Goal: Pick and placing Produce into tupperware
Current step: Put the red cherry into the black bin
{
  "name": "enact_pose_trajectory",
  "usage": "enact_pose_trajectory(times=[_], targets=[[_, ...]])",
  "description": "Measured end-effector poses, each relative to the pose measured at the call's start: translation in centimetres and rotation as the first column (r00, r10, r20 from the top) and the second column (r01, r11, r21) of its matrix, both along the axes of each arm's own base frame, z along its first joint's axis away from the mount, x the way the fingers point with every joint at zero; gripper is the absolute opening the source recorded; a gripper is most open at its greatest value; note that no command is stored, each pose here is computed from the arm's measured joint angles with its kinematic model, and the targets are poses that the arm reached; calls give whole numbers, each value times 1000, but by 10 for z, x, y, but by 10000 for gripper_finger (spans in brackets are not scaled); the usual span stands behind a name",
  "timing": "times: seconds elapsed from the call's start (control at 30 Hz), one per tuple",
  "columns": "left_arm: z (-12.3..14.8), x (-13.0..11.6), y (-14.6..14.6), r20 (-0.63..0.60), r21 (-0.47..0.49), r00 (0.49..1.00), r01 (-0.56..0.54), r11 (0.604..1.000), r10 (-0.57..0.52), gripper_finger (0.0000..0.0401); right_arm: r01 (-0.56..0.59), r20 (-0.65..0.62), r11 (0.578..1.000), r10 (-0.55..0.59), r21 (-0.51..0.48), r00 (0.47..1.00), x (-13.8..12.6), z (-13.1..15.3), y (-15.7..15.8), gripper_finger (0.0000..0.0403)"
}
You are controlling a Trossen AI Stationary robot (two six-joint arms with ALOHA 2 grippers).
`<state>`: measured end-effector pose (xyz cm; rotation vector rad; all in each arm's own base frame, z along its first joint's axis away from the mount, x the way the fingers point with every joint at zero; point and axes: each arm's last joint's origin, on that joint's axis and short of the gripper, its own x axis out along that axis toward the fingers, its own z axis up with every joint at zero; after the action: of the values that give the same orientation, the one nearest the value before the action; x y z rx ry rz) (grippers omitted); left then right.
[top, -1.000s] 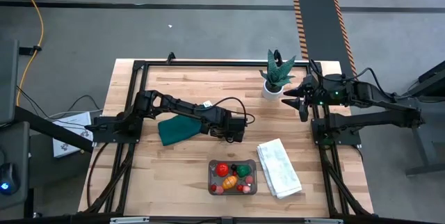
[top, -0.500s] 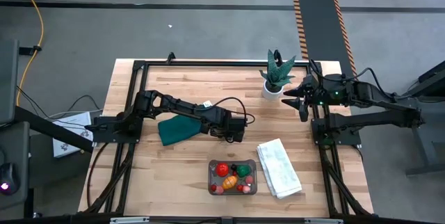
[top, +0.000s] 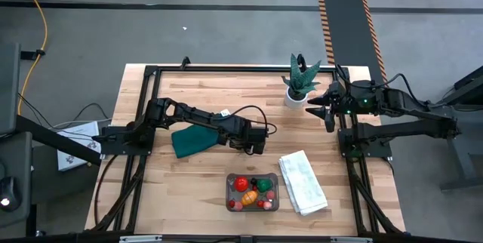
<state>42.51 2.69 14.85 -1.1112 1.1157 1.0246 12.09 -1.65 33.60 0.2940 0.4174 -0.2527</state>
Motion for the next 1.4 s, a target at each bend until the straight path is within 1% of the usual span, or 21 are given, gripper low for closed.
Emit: enact_pose_trajectory(times=[0.23,0.37,0.5,0.73,0.9,0.97,1.07,1.17,1.27,1.4], targets=[[0,0,0,1,-2,1000,31,1000,-31,77,0,0,1000,0,0,1000,0,0,0,156],[3,2,-1,13,-27,997,72,997,-71,78,0,0,1000,0,0,1000,0,0,0,156],[9,6,-1,34,-21,993,116,993,-115,80,0,0,1000,0,0,1000,0,0,0,156],[35,13,5,47,-12,974,224,974,-224,80,0,1,1000,0,0,1000,0,0,0,156],[66,14,14,30,7,952,305,952,-305,81,1,1,1000,-1,1,1000,0,0,0,156],[80,15,16,39,18,933,358,934,-358,81,5,3,1000,-5,9,1000,0,0,0,156],[102,18,17,79,42,888,450,892,-452,81,7,9,1000,-7,13,1000,-1,1,0,156],[125,18,15,104,65,845,520,852,-524,81,6,14,1000,-6,11,1000,-3,1,0,156],[143,17,10,124,91,803,575,813,-583,81,0,24,1000,0,-3,1000,-5,2,1,156],[166,14,-2,145,118,733,654,747,-665,81,1,50,1000,0,-6,999,-12,5,1,156]])
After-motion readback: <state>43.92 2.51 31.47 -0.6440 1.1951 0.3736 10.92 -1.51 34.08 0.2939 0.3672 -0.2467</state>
